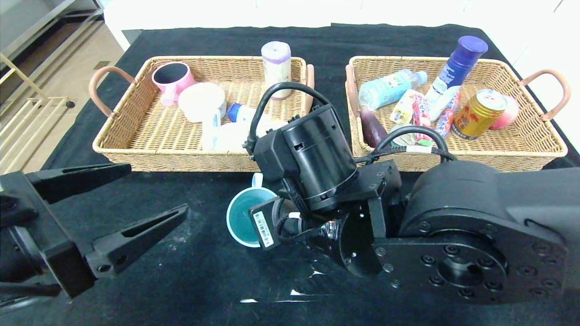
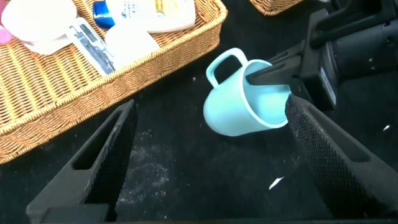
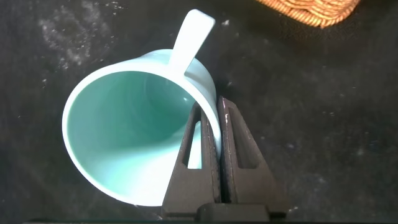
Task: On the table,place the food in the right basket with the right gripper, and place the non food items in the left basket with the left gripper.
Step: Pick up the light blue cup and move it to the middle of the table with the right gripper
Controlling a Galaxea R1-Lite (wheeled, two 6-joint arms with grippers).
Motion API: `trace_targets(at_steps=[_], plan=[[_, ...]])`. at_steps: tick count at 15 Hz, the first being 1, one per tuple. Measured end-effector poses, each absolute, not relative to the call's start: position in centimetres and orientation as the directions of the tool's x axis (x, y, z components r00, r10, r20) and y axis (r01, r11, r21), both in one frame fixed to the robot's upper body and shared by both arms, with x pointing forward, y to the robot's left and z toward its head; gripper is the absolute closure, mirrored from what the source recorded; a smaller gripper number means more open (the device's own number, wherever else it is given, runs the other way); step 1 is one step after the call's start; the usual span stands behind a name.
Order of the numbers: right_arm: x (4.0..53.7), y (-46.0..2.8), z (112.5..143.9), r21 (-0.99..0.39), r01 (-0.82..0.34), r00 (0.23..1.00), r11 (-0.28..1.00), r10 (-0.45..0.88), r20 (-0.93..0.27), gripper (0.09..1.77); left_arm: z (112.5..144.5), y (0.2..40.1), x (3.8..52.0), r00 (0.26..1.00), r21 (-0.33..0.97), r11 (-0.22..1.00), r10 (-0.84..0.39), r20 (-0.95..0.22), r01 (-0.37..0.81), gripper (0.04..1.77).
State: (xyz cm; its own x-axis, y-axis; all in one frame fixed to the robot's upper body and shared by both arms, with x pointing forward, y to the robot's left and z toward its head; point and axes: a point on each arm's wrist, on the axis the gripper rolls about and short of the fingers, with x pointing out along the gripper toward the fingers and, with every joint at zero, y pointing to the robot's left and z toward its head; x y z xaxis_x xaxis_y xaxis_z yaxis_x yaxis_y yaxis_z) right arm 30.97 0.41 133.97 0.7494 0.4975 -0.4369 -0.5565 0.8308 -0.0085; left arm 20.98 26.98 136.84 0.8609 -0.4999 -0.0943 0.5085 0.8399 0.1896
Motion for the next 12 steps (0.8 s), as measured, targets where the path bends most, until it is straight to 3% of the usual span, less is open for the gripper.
trace_targets(at_steps=[4,9,12], plan=[[30.92,0.54,134.09,-0.012,-0.544,0.764,0.839,0.489,-0.421,1.69,136.76,26.98,20.96,0.86,0.191,0.838,-0.501,-0.098,0.511,0.09],[30.66,0.69,134.03,-0.022,-0.548,0.766,0.836,0.491,-0.416,1.01,136.69,26.98,20.94,0.859,0.192,0.837,-0.502,-0.102,0.512,0.09],[30.49,0.48,134.82,-0.002,-0.547,0.773,0.837,0.505,-0.384,0.74,136.71,26.95,20.86,0.846,0.181,0.826,-0.524,-0.1,0.533,0.09]])
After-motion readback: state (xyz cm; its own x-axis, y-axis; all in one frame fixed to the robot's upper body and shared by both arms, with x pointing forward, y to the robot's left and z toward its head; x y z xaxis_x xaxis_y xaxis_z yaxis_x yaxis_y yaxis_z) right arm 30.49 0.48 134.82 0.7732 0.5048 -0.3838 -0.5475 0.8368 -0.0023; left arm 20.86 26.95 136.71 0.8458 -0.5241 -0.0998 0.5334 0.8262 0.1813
